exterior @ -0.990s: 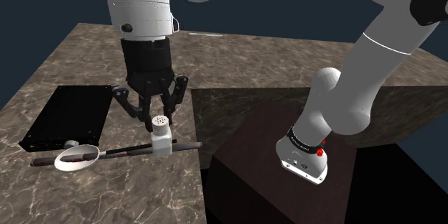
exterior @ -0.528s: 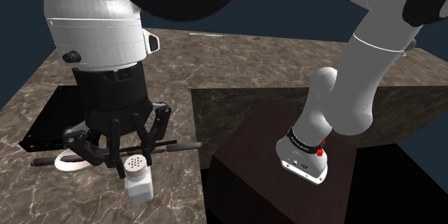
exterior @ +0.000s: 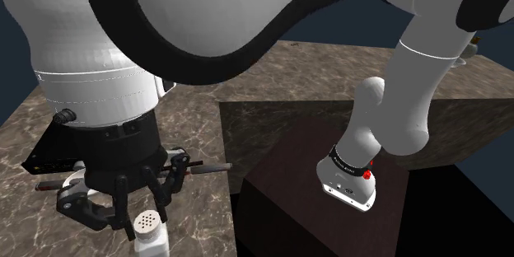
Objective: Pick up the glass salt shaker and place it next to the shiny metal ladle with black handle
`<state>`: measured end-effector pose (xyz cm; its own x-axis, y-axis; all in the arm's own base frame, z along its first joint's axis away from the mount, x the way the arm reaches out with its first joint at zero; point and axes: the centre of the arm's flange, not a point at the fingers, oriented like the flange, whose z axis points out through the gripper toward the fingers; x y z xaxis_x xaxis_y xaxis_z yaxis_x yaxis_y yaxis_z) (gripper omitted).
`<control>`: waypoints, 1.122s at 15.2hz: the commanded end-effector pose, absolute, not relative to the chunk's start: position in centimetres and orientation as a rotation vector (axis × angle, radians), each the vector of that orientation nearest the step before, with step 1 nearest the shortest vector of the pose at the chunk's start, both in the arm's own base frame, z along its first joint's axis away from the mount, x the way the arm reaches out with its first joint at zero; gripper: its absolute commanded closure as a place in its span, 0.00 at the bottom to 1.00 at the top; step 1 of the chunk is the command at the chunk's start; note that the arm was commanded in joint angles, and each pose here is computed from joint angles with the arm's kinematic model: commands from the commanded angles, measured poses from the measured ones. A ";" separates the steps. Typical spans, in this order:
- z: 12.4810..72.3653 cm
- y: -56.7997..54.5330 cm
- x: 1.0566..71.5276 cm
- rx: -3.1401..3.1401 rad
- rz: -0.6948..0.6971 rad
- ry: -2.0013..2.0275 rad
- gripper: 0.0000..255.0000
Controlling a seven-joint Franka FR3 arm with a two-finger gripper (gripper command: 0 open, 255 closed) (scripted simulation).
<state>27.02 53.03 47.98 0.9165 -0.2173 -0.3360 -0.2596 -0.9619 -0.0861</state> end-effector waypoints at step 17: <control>38.5 52.9 27.0 -2.948 0.494 0.368 1.00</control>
<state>26.90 52.96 39.01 0.9165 -0.2172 -0.3358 -0.2595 -0.9619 -0.0862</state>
